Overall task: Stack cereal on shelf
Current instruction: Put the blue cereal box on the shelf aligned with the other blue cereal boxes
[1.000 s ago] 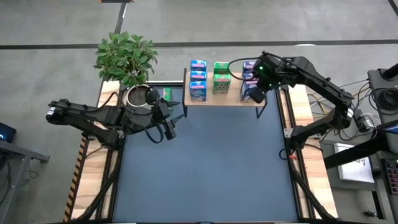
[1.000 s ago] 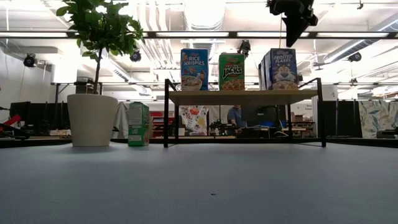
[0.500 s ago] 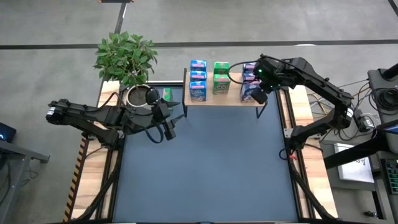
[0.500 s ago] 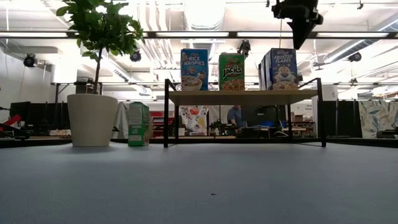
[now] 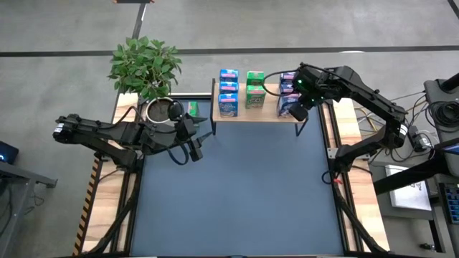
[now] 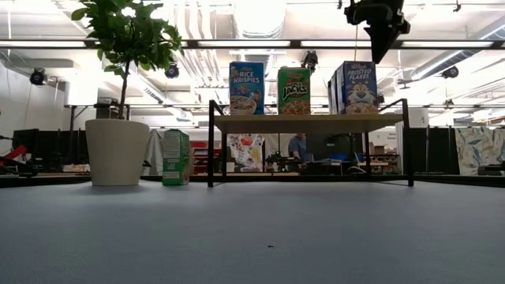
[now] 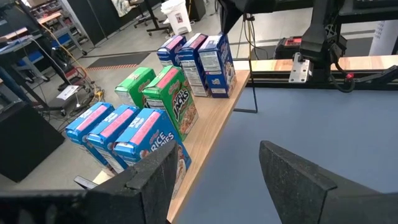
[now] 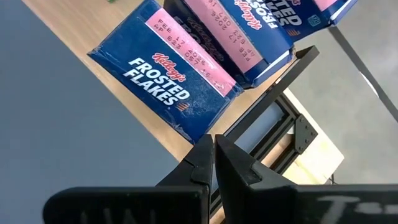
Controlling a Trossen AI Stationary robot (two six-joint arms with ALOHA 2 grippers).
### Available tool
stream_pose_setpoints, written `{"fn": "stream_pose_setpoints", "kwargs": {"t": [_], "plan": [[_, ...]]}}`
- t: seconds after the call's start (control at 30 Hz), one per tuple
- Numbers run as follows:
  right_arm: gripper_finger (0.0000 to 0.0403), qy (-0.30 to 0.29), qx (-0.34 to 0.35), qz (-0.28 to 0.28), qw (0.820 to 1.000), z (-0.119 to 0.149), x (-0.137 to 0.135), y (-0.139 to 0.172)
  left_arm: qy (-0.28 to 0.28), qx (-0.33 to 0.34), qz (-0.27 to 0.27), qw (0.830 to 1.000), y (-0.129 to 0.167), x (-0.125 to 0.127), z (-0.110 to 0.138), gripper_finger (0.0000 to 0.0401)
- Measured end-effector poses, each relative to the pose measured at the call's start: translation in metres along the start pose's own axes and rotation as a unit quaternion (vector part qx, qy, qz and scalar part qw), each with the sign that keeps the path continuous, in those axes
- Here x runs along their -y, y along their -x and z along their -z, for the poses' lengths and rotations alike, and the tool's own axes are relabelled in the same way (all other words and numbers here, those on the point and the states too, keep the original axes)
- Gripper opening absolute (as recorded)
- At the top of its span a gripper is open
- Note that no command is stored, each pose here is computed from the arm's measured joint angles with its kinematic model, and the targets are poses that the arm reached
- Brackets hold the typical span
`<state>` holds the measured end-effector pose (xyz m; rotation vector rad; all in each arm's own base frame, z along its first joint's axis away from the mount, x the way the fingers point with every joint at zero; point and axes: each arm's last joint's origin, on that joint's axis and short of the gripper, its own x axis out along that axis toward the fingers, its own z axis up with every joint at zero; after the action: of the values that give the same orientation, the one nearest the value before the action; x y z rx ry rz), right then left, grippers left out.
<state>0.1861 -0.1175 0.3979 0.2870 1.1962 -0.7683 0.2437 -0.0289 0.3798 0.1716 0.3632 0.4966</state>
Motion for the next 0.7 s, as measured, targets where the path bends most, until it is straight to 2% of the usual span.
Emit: {"fn": "stream_pose_setpoints", "kwargs": {"t": [0.33,0.7], "plan": [[0.0009,0.001,-0.006,-0.026,1.0,0.0008,-0.0018,0.0002,0.0,0.0,0.0,1.0,0.0,0.0,0.0,0.021],[0.0009,-0.003,0.006,-0.023,1.0,-0.0005,-0.0002,0.0061,0.003,0.0,0.0,1.0,0.0,0.0,0.0,0.021]]}}
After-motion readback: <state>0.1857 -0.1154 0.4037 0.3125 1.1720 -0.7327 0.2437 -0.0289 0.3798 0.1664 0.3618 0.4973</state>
